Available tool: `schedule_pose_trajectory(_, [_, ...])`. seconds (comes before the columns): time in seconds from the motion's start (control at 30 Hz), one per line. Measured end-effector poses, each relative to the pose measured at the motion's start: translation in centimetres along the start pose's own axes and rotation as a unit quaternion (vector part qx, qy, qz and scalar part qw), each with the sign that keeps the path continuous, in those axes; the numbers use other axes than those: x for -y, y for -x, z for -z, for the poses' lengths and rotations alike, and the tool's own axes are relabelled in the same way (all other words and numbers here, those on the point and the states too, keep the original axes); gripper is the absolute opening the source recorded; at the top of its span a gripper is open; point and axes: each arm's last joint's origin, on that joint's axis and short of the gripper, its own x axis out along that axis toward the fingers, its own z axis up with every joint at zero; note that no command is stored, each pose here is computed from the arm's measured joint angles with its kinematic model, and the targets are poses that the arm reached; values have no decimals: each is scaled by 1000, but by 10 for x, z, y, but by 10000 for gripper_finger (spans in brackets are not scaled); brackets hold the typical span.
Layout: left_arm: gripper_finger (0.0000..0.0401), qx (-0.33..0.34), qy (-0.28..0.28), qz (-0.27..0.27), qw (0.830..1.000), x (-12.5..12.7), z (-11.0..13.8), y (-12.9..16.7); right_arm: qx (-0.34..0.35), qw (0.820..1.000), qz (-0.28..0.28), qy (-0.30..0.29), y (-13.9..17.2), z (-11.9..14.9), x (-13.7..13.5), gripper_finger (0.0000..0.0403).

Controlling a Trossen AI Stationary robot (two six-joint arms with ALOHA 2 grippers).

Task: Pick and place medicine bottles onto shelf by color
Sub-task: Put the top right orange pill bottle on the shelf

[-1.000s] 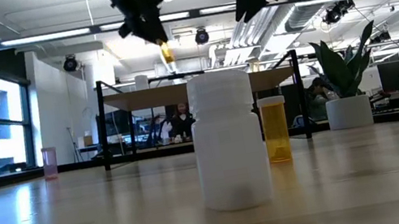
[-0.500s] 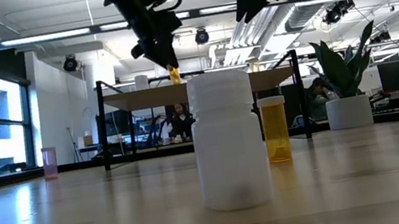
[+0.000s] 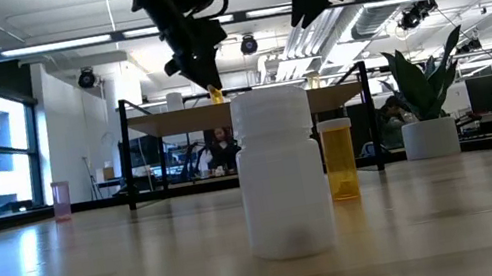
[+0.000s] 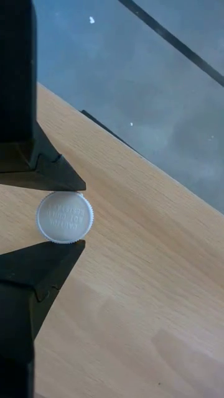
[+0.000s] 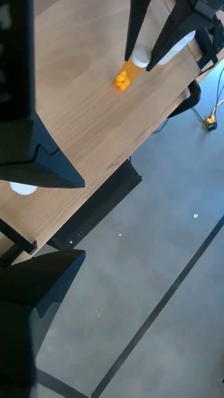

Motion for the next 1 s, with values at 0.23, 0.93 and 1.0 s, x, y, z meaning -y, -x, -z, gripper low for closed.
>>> schedule_pose_trajectory(0.23, [115,0,2,0,1000,0,0,0,0,1000,0,0,0,0,0,163])
schedule_pose_trajectory(0.93, [152,15,5,-3,1000,0,-3,0,0,1000,0,0,0,0,0,163])
schedule_pose_trajectory(1.0, [154,18,5,-4,1000,0,-4,0,0,1000,0,0,0,0,0,163])
